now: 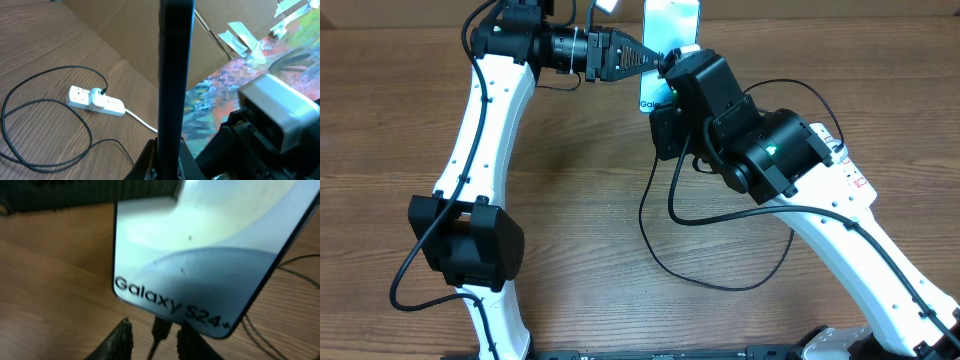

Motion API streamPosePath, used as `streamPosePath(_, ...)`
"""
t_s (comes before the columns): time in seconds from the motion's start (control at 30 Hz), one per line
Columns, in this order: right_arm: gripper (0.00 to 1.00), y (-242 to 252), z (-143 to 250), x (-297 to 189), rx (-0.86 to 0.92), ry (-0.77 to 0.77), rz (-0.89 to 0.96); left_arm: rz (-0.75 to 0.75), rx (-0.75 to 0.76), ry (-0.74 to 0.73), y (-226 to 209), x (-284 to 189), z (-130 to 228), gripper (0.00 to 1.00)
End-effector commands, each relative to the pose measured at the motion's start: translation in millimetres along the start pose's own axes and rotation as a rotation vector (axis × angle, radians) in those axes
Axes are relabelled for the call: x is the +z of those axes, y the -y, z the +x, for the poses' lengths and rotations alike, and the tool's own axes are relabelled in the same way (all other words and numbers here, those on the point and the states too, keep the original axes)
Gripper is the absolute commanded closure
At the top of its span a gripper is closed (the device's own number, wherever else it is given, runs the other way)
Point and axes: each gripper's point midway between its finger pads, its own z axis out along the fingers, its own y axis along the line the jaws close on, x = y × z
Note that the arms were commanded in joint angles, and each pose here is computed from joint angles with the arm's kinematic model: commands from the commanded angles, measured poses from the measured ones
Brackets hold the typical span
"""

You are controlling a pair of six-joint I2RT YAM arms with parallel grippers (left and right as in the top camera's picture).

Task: Plug charger to phone and switch on socket
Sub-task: 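Open the right gripper and raise the right arm away from the phone, then lower the phone flat onto the table with the left gripper and release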

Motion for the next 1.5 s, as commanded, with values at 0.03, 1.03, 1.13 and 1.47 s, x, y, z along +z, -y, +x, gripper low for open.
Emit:
streamPosePath(0.03, 0.59, 3.7, 7.4, -7.9, -0.005, -0.033, 0.018, 0.004, 0.049, 0.005, 15.6, -1.2, -7.3, 0.96)
streamPosePath(1.03, 0.0, 142.2, -13.3, -42.5, 0.398, 0.049, 0.241, -0.722, -0.519, -0.163, -98.4, -39.8, 88.4, 0.96)
streamPosePath(1.13, 0.0, 158.1, -12.4, -45.6, 0.429, 0.051, 0.269, -0.72, -0.539, -0.174, -108.2, -37.9, 100.0, 0.96)
streamPosePath(1.47, 0.0, 173.8, -11.2, -48.5, 0.461, 0.055, 0.296, -0.69, -0.599, -0.162, -130.7, -28.9, 121.7, 0.96)
